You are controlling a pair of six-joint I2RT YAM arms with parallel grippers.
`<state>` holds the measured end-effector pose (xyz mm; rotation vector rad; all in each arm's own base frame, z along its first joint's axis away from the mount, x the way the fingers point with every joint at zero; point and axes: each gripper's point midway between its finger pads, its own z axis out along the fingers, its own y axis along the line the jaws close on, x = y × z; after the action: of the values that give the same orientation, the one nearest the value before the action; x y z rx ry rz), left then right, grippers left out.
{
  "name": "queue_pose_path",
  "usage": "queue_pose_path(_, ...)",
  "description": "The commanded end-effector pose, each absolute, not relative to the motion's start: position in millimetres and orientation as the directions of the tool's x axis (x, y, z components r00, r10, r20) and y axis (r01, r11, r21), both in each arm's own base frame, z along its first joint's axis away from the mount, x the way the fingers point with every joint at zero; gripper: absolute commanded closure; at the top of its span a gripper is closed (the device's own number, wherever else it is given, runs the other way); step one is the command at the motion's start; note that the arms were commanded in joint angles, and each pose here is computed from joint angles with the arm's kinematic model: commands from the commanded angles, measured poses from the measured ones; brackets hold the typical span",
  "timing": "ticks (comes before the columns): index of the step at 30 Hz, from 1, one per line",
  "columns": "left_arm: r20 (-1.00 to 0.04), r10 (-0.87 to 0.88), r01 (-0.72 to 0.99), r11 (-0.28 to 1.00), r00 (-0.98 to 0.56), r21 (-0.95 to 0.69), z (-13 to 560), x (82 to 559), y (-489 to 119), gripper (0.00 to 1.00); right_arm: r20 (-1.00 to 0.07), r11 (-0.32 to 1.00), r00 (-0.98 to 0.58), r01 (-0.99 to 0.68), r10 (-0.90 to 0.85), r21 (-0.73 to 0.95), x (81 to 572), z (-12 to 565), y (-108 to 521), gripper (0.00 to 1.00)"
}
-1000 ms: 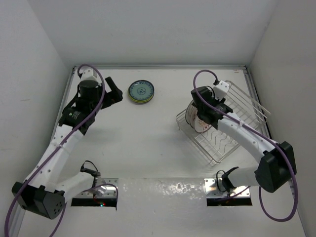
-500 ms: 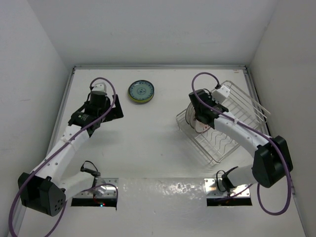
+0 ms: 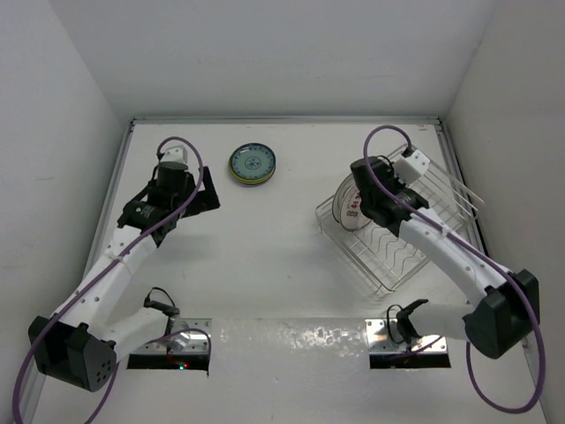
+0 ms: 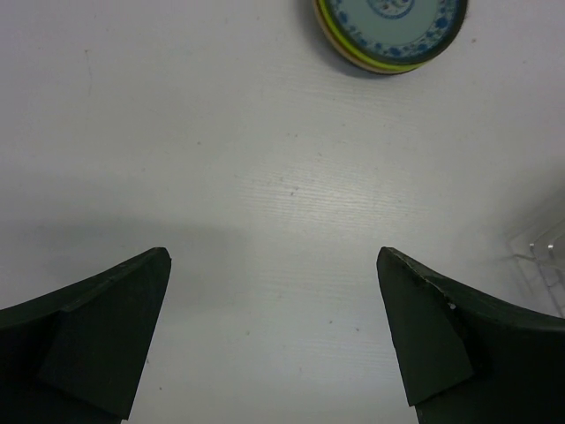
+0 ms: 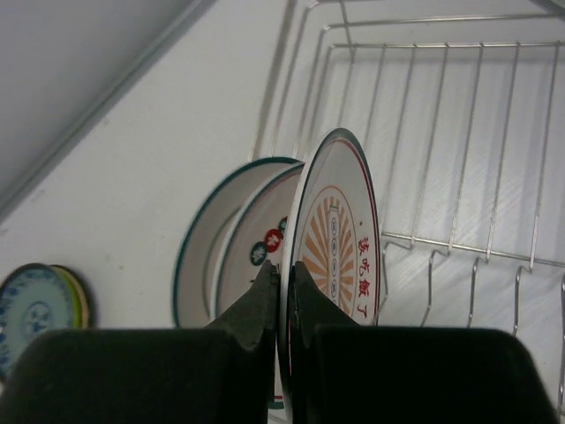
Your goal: Unload the plates from the dish rack
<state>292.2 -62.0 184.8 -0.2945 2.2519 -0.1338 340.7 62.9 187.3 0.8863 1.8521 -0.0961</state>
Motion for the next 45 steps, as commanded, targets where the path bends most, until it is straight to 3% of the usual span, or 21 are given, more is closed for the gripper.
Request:
queue_pose_path(1, -0.795, -0.334, -0.116, 0.940, -0.507, -0.321, 241.5, 300.0, -74.0, 0.00, -0.849, 0.764, -0.084, 0.489, 0.521, 0.421, 351.8, 260.0, 67.9, 1.00)
queue_pose_path(5, -0.769, -0.443, 0.004, 0.865, -0.460, -0.501, 287.0, 294.1, -103.3, 0.00, -0.904, 0.904, -0.140, 0.212, 0.404, 0.371, 359.5, 319.7, 106.6, 1.00)
queue_pose_path(8, -0.709, -0.492, 0.166, 0.751, -0.505, -0.639, 314.9, 286.1, -142.0, 0.00, -0.978, 0.990, -0.155, 0.035, 0.137, 0.133, 351.4, 360.2, 136.2, 1.00)
queue_pose_path(9, -0.690, -0.500, 0.196, 0.717, -0.524, -0.669, 320.2, 283.9, -150.7, 0.00, -0.985, 0.995, -0.165, -0.098, -0.048, -0.032, 345.0, 361.5, 157.2, 1.00)
queue_pose_path(11, -0.624, -0.523, 0.249, 0.615, -0.581, -0.748, 329.7, 279.2, -171.9, 0.00, -0.973, 0.953, -0.119, -0.257, -0.195, -0.160, 334.8, 375.9, 179.4, 1.00)
queue_pose_path(13, -0.592, -0.534, 0.311, 0.526, -0.603, -0.791, 343.1, 276.1, -186.4, 0.00, -0.926, 0.804, -0.052, -0.515, -0.374, -0.295, 312.3, 372.2, 214.0, 1.00)
queue_pose_path(14, -0.530, -0.556, 0.277, 0.476, -0.641, -0.835, 336.4, 274.8, -191.7, 0.00, -0.912, 0.751, -0.033, -0.580, -0.410, -0.317, 303.8, 369.0, 223.7, 1.00)
queue_pose_path(16, -0.499, -0.564, 0.307, 0.404, -0.658, -0.862, 343.0, 274.0, -200.3, 0.00, -0.849, 0.589, 0.031, -0.707, -0.527, -0.392, 280.6, 351.2, 245.0, 1.00)
queue_pose_path(17, -0.445, -0.571, 0.270, 0.367, -0.690, -0.890, 334.3, 273.3, -203.9, 0.00, -0.825, 0.538, 0.057, -0.732, -0.563, -0.418, 273.3, 343.7, 250.9, 1.00)
queue_pose_path(21, -0.396, -0.570, 0.222, 0.351, -0.720, -0.910, 316.2, 277.7, -207.6, 0.00, -0.682, 0.285, 0.209, -0.794, -0.701, -0.537, 242.2, 306.0, 279.8, 1.00)
queue_pose_path(24, -0.418, -0.618, 0.097, 0.483, -0.666, -0.870, 289.1, 286.8, -184.5, 0.00, -0.646, 0.180, 0.286, -0.811, -0.708, -0.557, 229.4, 280.0, 306.6, 1.00)
queue_pose_path(28, -0.570, -0.710, -0.178, 0.677, -0.413, -0.714, 267.9, 308.8, -106.5, 0.00, -0.609, 0.061, 0.373, -0.818, -0.700, -0.572, 210.5, 232.3, 343.6, 1.00)
queue_pose_path(34, -0.743, -0.635, -0.501, 0.722, -0.210, -0.476, 252.9, 295.7, -13.0, 0.00, -0.626, 0.066, 0.379, -0.820, -0.682, -0.569, 203.2, 179.5, 372.3, 1.00)
queue_pose_path(40, -0.814, -0.531, -0.478, 0.793, -0.236, -0.379, 266.3, 294.1, -1.9, 0.00, -0.661, 0.152, 0.345, -0.805, -0.667, -0.573, 210.8, 130.1, 383.6, 1.00)
queue_pose_path(45, -0.848, -0.464, -0.449, 0.834, -0.256, -0.321, 266.2, 293.6, 1.0, 0.00, -0.690, 0.183, 0.304, -0.824, -0.656, -0.537, 212.0, 96.3, 394.5, 0.94)
